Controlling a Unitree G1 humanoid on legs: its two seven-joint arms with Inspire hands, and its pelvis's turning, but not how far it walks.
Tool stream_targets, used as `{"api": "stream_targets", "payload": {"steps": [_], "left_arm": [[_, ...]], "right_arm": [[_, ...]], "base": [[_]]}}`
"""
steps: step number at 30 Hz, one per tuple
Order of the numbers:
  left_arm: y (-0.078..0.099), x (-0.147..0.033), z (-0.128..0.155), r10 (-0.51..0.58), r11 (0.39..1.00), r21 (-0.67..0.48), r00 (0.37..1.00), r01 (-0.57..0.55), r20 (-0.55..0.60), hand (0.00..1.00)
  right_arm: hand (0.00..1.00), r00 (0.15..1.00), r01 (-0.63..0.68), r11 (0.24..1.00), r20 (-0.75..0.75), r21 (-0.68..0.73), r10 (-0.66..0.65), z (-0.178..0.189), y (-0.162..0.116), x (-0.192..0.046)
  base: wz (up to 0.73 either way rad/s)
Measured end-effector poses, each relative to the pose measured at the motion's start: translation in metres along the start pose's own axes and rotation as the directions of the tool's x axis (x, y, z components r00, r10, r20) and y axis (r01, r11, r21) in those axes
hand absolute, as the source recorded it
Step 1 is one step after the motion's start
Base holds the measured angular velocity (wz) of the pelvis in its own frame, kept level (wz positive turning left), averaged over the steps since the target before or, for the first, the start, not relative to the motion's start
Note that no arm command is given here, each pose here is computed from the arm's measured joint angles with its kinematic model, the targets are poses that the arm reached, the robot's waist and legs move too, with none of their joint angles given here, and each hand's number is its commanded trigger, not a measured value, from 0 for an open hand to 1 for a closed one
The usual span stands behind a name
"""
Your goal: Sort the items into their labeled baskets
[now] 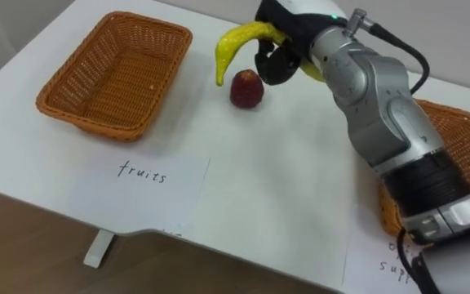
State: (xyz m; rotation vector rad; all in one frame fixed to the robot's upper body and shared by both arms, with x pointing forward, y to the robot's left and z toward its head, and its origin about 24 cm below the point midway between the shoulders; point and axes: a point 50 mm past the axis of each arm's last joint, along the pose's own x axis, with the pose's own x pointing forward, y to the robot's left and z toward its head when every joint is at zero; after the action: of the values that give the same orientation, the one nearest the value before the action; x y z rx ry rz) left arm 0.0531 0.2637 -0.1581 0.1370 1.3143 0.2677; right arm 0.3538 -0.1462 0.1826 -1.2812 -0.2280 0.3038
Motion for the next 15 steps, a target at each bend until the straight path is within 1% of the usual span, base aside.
{"api": "stream_targets", "payload": {"steps": [1,2,5,11,15], "left_arm": [[0.0003,0.0000,-0.0003,0.000,1.000,-0.001,1.000,0.000,-0.001,0.00],[0.0017,-0.0003,-0.0012,0.003,1.000,-0.014,1.000,-0.003,-0.002,0.00],[0.0051,-0.0012,-0.0040,0.012,0.999,-0.035,1.000,-0.013,-0.003,0.00],[0.0057,-0.0017,-0.0070,0.024,0.999,-0.037,1.000,-0.024,-0.012,0.00],[0.0081,-0.0022,-0.0091,0.042,0.998,-0.047,0.999,-0.043,-0.020,0.00]], "right_arm": [[0.81,1.000,0.001,1.000,0.000,0.000,-0.001,0.0002,-0.0001,0.0000],[0.72,1.000,0.000,1.000,0.001,0.001,0.000,0.0003,-0.0002,-0.0001],[0.72,1.000,-0.001,1.000,0.006,0.001,0.001,0.0032,-0.0020,-0.0008],[0.72,1.000,-0.005,1.000,-0.002,0.013,0.005,0.0052,-0.0004,0.0001],[0.76,0.999,-0.028,0.999,-0.017,0.035,0.029,0.0060,0.0024,0.0008]], "base": [[0.05],[0.06],[0.10],[0.05],[0.02]]}}
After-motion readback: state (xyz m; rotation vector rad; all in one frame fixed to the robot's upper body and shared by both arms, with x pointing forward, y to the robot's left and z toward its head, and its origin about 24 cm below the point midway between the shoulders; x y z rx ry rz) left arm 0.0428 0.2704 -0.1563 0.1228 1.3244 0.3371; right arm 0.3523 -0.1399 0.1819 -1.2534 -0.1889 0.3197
